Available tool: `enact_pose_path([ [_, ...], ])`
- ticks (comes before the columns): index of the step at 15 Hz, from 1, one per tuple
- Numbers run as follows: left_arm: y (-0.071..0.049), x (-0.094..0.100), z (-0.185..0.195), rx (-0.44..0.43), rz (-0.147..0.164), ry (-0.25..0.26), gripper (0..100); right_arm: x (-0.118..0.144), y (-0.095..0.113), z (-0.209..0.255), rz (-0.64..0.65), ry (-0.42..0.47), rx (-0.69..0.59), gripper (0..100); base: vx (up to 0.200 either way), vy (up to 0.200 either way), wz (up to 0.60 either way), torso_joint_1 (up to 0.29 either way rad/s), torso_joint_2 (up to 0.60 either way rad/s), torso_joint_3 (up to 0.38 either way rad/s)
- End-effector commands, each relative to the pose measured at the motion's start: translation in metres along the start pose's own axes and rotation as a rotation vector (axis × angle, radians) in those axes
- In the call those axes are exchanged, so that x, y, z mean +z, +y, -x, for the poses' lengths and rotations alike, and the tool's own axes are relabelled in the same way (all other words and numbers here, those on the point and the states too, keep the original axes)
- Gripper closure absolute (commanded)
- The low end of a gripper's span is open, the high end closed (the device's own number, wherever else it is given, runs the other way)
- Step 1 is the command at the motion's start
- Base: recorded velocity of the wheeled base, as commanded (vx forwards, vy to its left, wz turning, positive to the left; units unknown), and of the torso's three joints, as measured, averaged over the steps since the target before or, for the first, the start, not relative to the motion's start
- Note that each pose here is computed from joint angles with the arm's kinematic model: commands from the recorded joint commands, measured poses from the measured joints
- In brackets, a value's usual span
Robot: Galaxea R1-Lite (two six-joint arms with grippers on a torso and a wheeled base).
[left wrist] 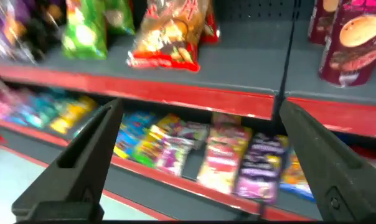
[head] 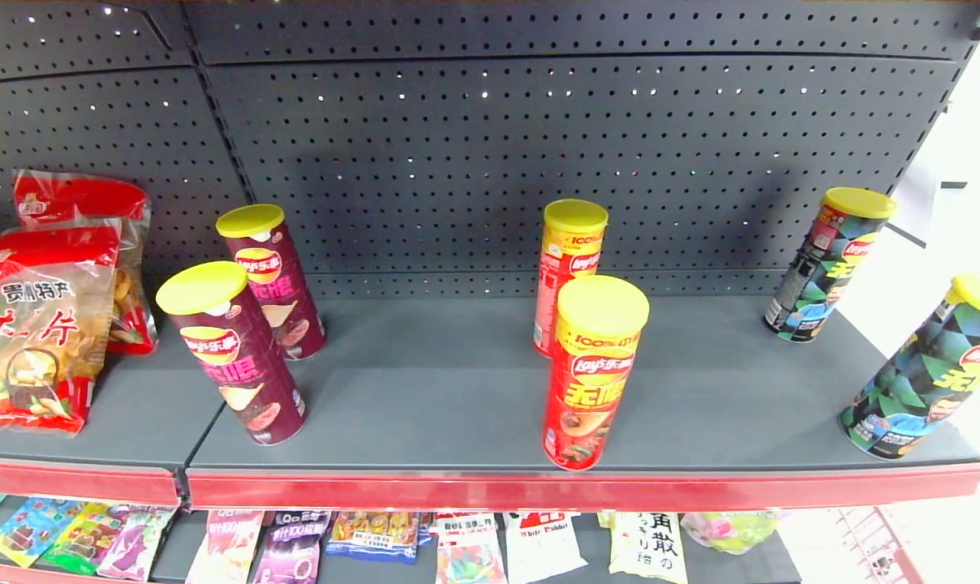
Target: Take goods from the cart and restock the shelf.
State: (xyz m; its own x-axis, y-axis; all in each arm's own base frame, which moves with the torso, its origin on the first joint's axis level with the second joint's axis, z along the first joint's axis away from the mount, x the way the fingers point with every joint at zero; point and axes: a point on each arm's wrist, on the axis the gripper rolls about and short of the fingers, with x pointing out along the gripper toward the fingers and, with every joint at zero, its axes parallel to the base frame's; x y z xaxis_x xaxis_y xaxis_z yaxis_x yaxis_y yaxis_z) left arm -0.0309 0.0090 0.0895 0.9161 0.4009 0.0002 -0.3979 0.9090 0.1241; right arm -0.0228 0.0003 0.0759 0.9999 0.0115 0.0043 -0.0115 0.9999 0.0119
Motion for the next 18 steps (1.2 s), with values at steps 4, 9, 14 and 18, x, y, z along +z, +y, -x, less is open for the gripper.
enact_pose_path([
  [4,-0.002,-0.004,-0.001,-0.055,0.011,0.012,0,0.0,0.0,0.0,-0.002,0.0,-0.001,0,0.0,0.0,0.0,0.0,0.0,0.0],
  [9,-0.009,-0.006,-0.003,-0.312,0.038,-0.05,0,0.0,0.0,0.0,0.001,0.0,-0.002,0,0.0,0.0,0.0,0.0,0.0,0.0],
  [14,-0.012,-0.007,-0.004,-0.38,0.09,-0.077,0,0.0,0.0,0.0,0.001,0.0,-0.002,0,0.0,0.0,0.0,0.0,0.0,0.0],
  [18,-0.01,-0.008,-0.004,-0.29,0.11,-0.028,0,0.0,0.0,0.0,0.001,0.0,-0.002,0,0.0,0.0,0.0,0.0,0.0,0.0],
])
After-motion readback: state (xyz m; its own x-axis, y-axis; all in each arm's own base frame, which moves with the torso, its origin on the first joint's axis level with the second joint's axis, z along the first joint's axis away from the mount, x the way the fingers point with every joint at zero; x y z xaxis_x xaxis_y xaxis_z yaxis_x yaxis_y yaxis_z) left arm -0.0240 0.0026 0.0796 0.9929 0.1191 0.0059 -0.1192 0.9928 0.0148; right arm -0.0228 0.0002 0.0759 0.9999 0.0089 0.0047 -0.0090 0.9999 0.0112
